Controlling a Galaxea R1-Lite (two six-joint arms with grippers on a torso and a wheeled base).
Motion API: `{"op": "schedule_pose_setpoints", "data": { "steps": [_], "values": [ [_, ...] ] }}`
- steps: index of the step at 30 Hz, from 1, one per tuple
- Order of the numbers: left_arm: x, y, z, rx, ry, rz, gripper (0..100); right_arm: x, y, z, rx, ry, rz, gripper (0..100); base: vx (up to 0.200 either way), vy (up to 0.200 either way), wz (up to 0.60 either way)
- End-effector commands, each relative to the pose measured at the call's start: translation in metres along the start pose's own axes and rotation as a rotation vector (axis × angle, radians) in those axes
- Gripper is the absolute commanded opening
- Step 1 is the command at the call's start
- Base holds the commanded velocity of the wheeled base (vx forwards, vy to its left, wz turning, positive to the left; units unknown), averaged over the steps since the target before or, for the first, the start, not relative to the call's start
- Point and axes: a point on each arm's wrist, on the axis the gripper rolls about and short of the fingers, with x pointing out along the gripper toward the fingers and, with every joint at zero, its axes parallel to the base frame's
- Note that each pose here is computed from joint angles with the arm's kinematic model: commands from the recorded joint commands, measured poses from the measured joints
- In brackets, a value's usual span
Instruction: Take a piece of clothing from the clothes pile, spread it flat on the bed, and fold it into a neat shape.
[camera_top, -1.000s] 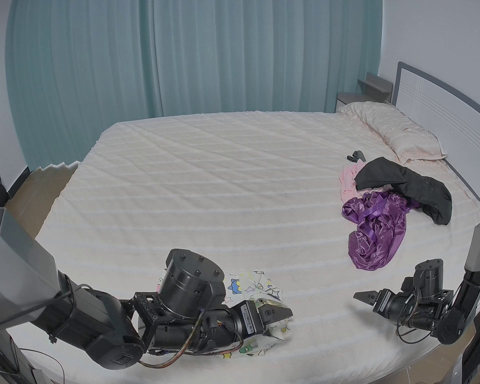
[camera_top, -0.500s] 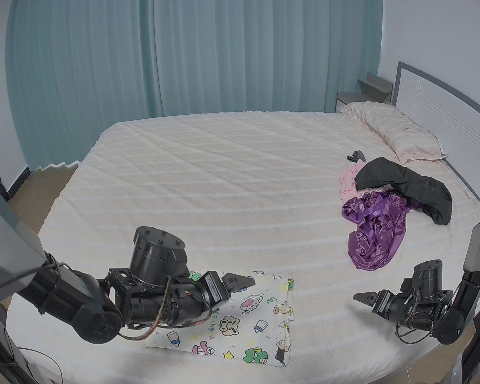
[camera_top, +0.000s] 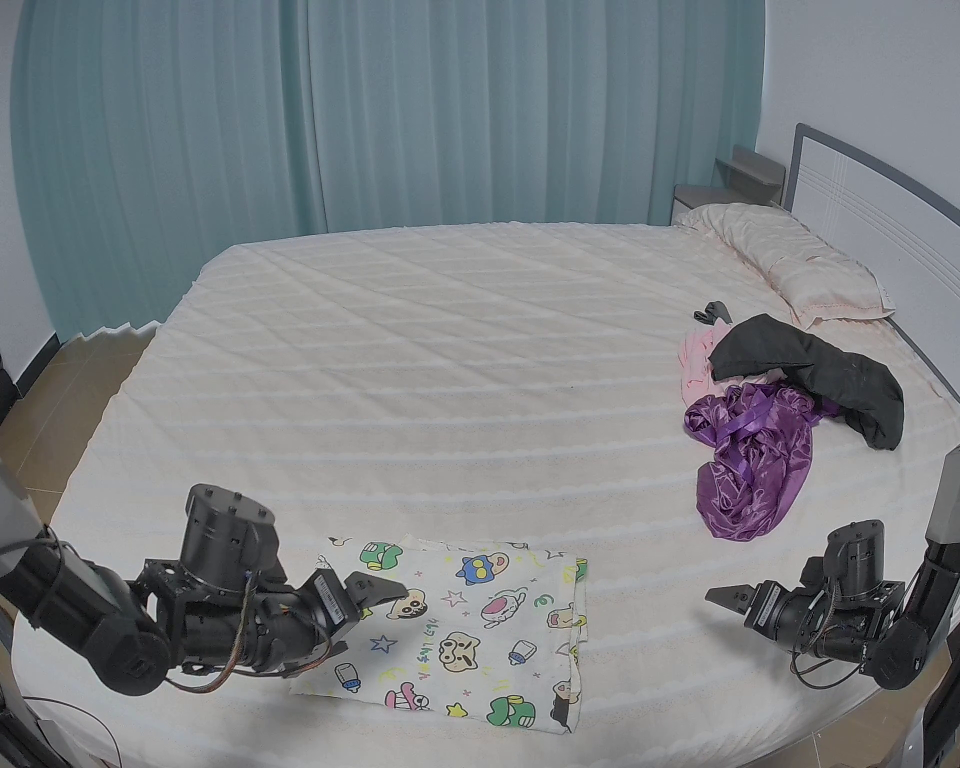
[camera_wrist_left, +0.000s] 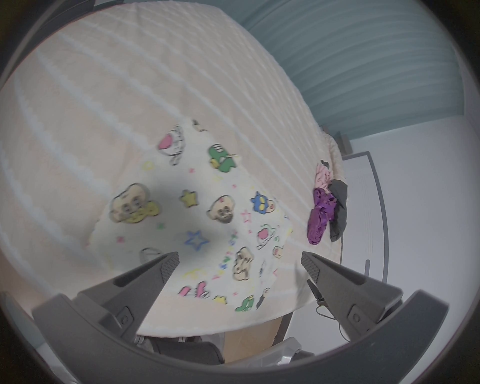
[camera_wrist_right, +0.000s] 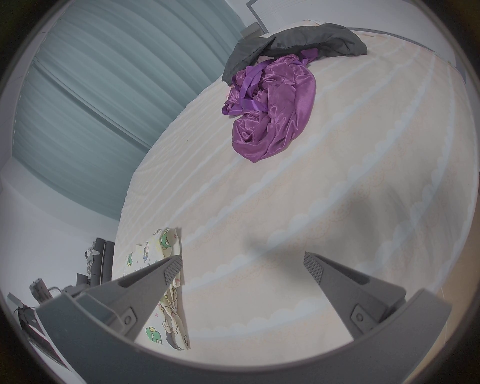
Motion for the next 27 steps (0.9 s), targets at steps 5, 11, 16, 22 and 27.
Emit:
{"op": "schedule_pose_setpoints", "data": {
  "steps": [5, 11, 16, 22, 27],
  "values": [
    [-0.044, 0.033, -0.014, -0.174, -0.03, 0.016, 100, -0.001, 0.002, -0.004, -0.01, 0.012, 0.005, 100, 0.0, 0.0, 0.0],
    [-0.055, 0.041, -0.022, -0.183, -0.033, -0.001, 100, -0.003, 0.005, -0.011, -0.035, 0.035, 0.011, 100, -0.033, 0.0, 0.0],
    [-0.051, 0.044, -0.019, -0.232, -0.006, 0.004, 100, -0.003, 0.007, -0.015, -0.045, 0.049, 0.015, 100, -0.2, 0.0, 0.0],
    [-0.053, 0.05, -0.011, -0.275, 0.033, -0.027, 100, -0.005, 0.008, -0.016, -0.051, 0.049, 0.026, 100, -0.1, 0.0, 0.0],
    [-0.051, 0.053, -0.006, -0.29, 0.046, -0.037, 100, -0.005, 0.013, -0.021, -0.054, 0.055, 0.064, 100, 0.0, 0.0, 0.0]
  ]
}}
